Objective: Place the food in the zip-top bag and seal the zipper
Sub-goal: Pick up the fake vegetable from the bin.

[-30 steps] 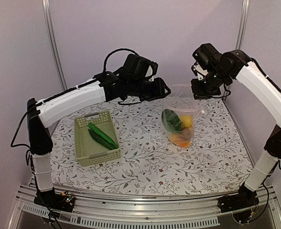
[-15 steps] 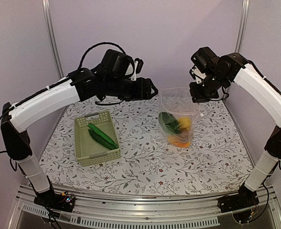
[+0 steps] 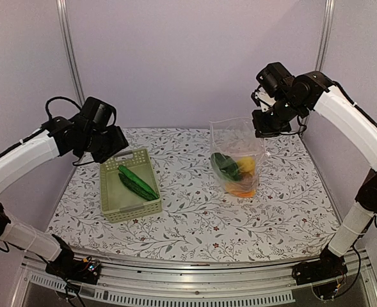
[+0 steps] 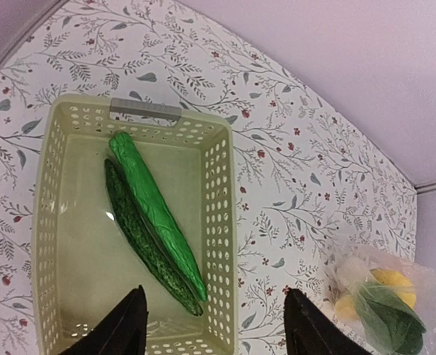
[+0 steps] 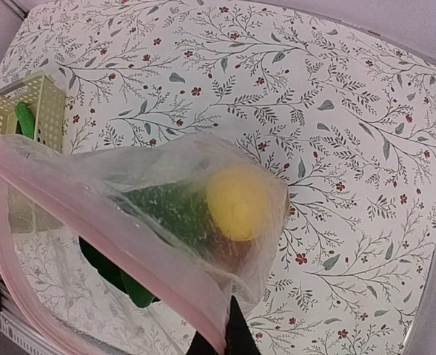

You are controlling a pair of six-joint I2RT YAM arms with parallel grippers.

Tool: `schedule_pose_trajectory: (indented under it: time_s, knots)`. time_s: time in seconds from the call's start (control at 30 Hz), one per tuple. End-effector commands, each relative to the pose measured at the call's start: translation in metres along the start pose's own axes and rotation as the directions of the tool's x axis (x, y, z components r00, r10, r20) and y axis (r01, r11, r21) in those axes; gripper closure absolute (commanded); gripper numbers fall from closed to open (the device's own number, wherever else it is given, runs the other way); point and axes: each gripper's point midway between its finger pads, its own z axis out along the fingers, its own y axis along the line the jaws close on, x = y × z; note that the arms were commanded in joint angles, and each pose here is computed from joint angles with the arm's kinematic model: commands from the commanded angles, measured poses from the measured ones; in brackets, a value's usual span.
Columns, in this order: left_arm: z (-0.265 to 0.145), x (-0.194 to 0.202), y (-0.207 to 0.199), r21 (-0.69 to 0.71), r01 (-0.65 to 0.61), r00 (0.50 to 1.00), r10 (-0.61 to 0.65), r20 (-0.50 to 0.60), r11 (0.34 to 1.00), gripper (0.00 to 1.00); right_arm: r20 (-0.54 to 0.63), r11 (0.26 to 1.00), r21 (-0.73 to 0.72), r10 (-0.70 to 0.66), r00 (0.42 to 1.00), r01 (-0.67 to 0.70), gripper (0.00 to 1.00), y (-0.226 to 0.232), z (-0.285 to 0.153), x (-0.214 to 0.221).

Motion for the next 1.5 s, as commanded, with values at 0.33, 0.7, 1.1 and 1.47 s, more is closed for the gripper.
schedule_pose_trajectory:
  time_s: [0.33, 0.7, 1.1, 1.47]
  knots:
    - [0.118, -0.007, 0.062, -0.208, 0.162, 0.983, -0.176, -0.048, 0.965, 0.42, 0.022, 0.998, -0.058, -0.014, 1.000, 0.015, 1.00, 0.007, -0.013, 0.001]
    - [0.183, -0.002, 0.095, -0.319, 0.160, 0.973, -0.203, -0.107, 0.934, 0.51, 0.026, 0.998, -0.066, -0.013, 1.000, 0.015, 1.00, 0.007, -0.014, 0.002]
    - [0.227, 0.009, 0.116, -0.375, 0.146, 0.965, -0.216, -0.150, 0.915, 0.55, 0.016, 0.997, -0.072, -0.013, 1.000, 0.014, 1.00, 0.009, -0.009, 0.005]
    - [0.233, 0.014, 0.115, -0.369, 0.125, 0.965, -0.200, -0.170, 0.921, 0.75, 0.000, 0.997, -0.079, -0.018, 1.000, 0.018, 1.00, 0.011, -0.007, 0.006]
